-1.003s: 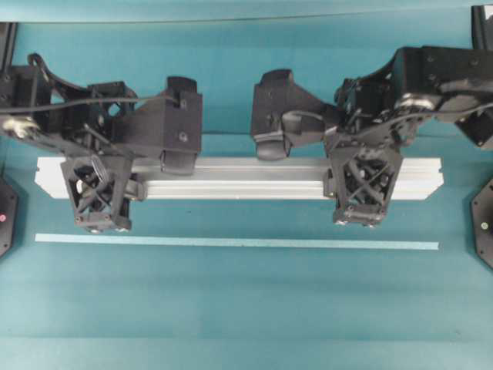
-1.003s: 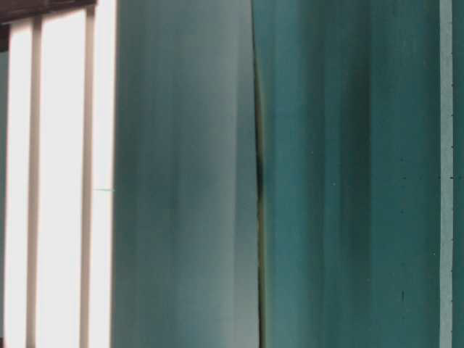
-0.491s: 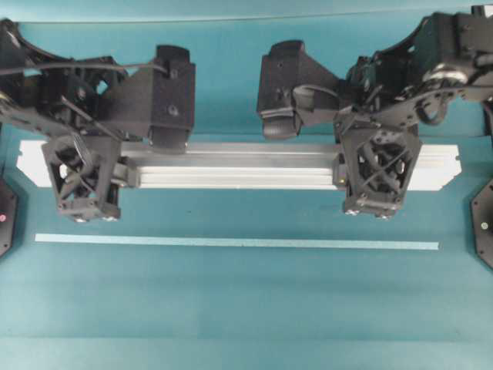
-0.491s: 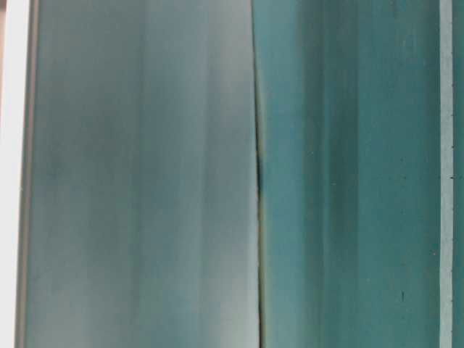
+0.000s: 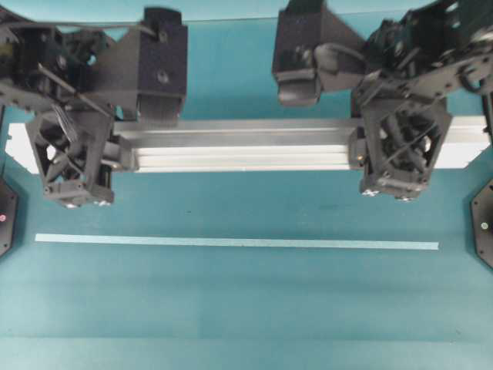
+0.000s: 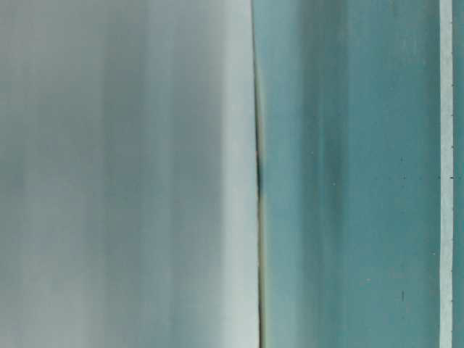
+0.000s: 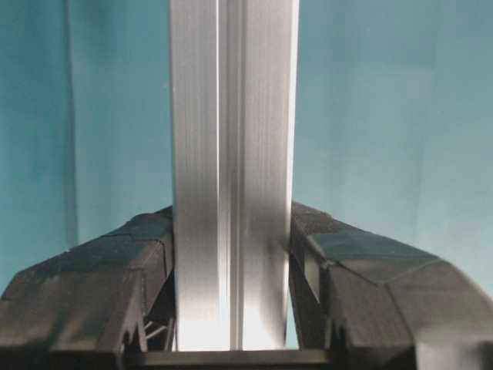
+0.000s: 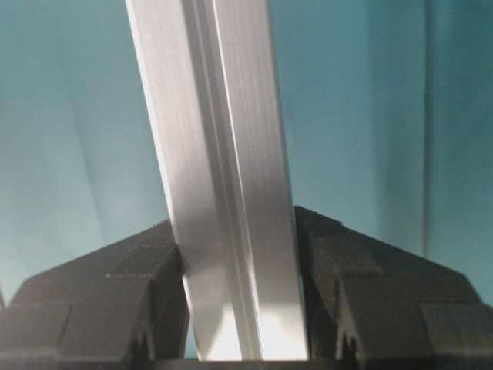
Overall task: Lift the metal rail with both hands.
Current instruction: 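Lift the rail with both grippers and raise it toward the back, then hold the rail raised with both grippers, then lower the rail back onto the table with both grippers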
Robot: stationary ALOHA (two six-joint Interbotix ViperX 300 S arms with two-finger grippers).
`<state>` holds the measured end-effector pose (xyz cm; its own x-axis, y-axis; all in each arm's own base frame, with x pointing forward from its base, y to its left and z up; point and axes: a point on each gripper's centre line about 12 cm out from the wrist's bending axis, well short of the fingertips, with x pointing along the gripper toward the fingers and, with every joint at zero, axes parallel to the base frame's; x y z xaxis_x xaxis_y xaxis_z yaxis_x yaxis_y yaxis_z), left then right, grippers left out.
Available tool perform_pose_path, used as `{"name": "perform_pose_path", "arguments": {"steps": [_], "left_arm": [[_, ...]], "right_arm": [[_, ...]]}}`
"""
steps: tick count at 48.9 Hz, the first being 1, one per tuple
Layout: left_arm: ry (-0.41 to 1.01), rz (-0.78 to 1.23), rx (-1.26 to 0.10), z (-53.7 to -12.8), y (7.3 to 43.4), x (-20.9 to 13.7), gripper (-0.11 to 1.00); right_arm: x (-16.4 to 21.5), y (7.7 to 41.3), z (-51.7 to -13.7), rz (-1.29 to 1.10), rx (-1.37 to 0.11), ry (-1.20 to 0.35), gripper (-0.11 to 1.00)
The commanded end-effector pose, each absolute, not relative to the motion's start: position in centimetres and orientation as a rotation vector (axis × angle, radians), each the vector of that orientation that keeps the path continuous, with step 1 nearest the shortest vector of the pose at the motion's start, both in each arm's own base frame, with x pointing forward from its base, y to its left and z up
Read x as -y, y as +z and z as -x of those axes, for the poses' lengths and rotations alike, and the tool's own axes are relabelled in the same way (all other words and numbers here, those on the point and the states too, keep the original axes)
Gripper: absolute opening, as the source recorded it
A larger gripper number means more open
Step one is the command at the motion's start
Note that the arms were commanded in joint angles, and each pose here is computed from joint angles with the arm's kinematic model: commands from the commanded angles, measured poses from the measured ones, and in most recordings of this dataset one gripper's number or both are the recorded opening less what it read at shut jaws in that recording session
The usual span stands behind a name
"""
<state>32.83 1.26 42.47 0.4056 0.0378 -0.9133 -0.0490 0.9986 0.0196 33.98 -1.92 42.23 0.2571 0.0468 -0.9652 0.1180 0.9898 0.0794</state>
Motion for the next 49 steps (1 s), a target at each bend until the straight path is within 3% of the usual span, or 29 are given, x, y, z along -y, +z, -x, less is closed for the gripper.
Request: {"name": "perform_pose_path", "arguments": {"steps": [1,36,49], "left_arm": [[0.058,0.015,-1.075,-32.9,44.8,-1.2,0.36],[0.060,0.011,-1.095,-33.1,45.4,-1.3,0.35],[0.058,0.006,-1.127,-33.6,44.0,-1.3,0.35]], "right_arm": [[2.0,43.8,-34.0,-0.168,-1.253,-0.071,0.39],[1.9,43.8,-34.0,-0.166,-1.251,-0.069,0.39],[1.9,41.9,-34.1,-0.164,-1.302,-0.068,0.39]]}}
